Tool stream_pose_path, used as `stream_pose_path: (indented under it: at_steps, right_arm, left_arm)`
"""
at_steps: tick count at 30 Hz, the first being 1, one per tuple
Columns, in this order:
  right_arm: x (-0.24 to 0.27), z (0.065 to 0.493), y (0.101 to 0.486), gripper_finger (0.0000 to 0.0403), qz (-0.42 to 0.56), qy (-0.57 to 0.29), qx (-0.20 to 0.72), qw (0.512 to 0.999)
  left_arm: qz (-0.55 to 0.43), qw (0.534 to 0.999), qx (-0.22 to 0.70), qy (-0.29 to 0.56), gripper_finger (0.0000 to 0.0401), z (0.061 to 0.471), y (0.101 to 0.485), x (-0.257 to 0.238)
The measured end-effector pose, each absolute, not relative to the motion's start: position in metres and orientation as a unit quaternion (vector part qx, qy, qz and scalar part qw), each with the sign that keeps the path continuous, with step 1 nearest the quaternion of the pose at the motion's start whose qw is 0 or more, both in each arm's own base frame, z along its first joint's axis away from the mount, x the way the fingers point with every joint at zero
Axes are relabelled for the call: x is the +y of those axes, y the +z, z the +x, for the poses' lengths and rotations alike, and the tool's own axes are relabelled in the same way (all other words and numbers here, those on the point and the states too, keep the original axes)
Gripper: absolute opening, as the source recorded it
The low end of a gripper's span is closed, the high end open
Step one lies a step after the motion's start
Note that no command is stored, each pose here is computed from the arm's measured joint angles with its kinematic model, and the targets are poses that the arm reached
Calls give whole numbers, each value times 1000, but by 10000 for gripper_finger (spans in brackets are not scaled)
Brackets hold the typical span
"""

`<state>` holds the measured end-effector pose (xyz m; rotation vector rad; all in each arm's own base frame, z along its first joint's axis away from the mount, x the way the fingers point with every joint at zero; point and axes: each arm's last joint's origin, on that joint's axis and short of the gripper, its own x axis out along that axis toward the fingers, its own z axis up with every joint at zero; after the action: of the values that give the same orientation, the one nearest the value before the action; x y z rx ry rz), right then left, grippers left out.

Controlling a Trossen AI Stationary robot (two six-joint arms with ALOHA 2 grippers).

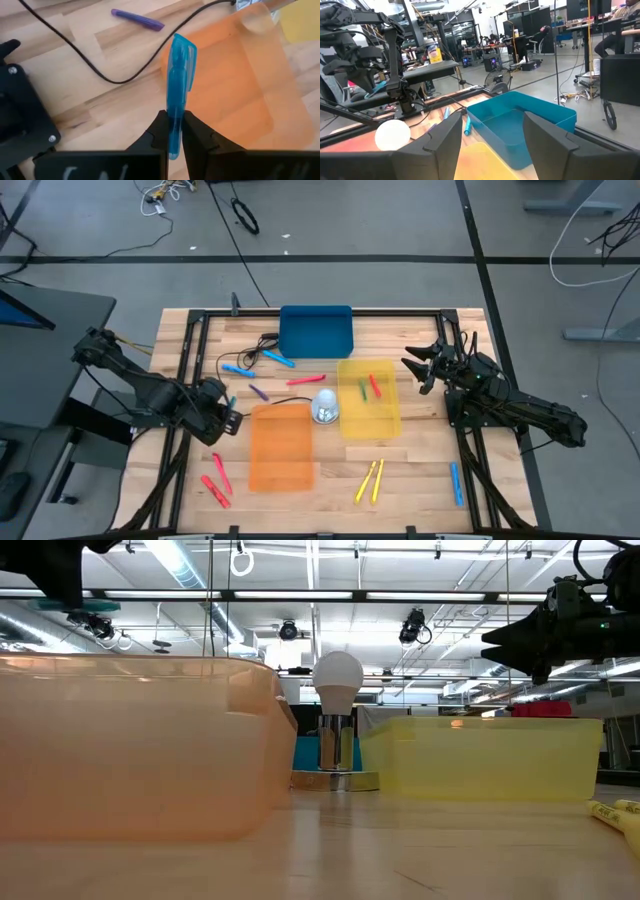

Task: Pick & Place Markers
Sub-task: Put the small blue pen into the yellow bin

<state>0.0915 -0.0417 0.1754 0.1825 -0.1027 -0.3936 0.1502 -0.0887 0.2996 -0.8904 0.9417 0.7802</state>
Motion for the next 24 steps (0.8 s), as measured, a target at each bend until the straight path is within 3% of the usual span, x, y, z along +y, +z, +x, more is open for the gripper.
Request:
stream_pose_path:
  at_steps: [10, 24]
  right_arm:
    - [-42, 92, 175, 210, 90, -195, -51, 975]
    - [-42, 91, 175, 210, 90, -195, -51, 975]
  left_arm:
    - [-362, 763, 407, 349, 31, 161, 311, -77]
    - [-260, 825, 384, 323, 31, 224, 339, -38]
